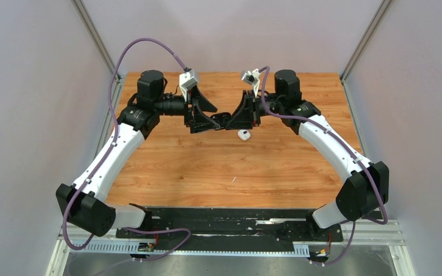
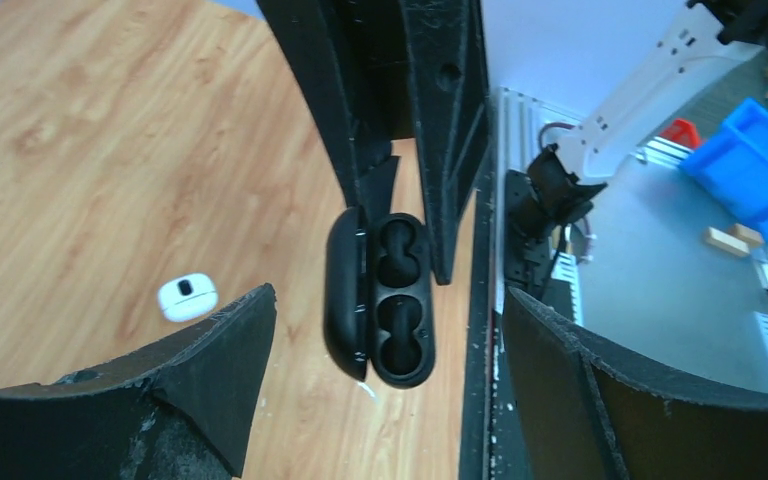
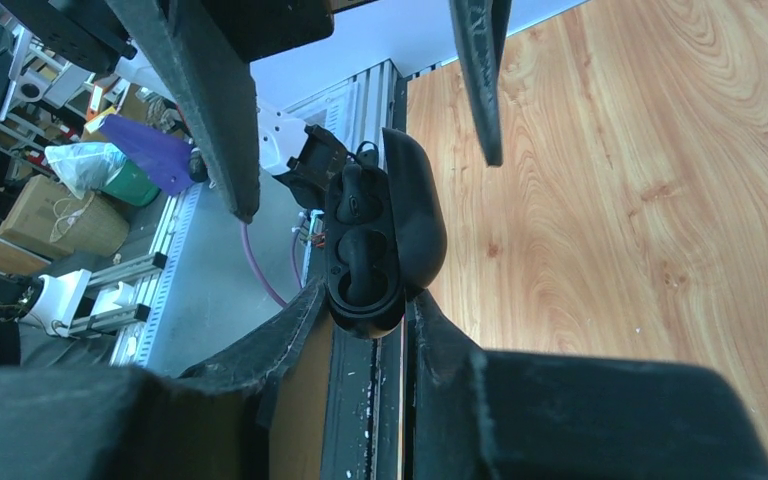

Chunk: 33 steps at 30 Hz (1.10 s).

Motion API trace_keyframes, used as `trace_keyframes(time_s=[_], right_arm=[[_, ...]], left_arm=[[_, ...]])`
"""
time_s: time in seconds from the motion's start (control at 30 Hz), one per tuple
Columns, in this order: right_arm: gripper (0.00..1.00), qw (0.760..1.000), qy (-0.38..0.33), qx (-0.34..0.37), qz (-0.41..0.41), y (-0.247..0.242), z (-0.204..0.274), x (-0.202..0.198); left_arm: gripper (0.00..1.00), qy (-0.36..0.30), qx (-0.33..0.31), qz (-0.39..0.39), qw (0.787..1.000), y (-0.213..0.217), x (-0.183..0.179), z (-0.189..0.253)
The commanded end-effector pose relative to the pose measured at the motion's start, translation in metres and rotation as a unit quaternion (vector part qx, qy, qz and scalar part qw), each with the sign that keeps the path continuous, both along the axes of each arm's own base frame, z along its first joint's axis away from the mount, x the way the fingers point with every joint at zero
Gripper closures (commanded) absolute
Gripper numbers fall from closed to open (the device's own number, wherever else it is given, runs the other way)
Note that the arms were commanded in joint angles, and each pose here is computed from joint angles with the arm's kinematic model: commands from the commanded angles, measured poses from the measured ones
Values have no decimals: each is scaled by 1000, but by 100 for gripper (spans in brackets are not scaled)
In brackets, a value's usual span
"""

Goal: Insert the wireless bluetooth earbuds into the charging case
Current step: Place the charging case at the center of the board.

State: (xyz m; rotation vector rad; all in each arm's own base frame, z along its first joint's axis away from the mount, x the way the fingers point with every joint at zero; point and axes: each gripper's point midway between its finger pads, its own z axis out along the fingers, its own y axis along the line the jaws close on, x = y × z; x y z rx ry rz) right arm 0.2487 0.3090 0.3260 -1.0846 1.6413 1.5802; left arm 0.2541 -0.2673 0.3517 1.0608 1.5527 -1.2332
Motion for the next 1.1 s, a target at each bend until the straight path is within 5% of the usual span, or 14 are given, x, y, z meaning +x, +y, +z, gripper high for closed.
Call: trace_keyframes(time_s=[0.0,0.37,0.57,0.7,1.07], right_arm=[[100,1000,-19,6,-10,1,5,10],[100,998,38,-6,-57,-3,-8,37],[100,994,65,-28,-81,-24,-45,39],[100,978,139,-73,-136,-69,-111,39],[100,937,219,-180,-203,-128,-231,21]], left_arm=[[14,4,-21,-75,997,-8,-26,11],[26,-3,-23,-114,993,-10,-40,17],[17,-44,13,45,998,7,8,14],[12,-59,80,197,975,43,54,-7],[8,55,138,204,968,56,34,-93]])
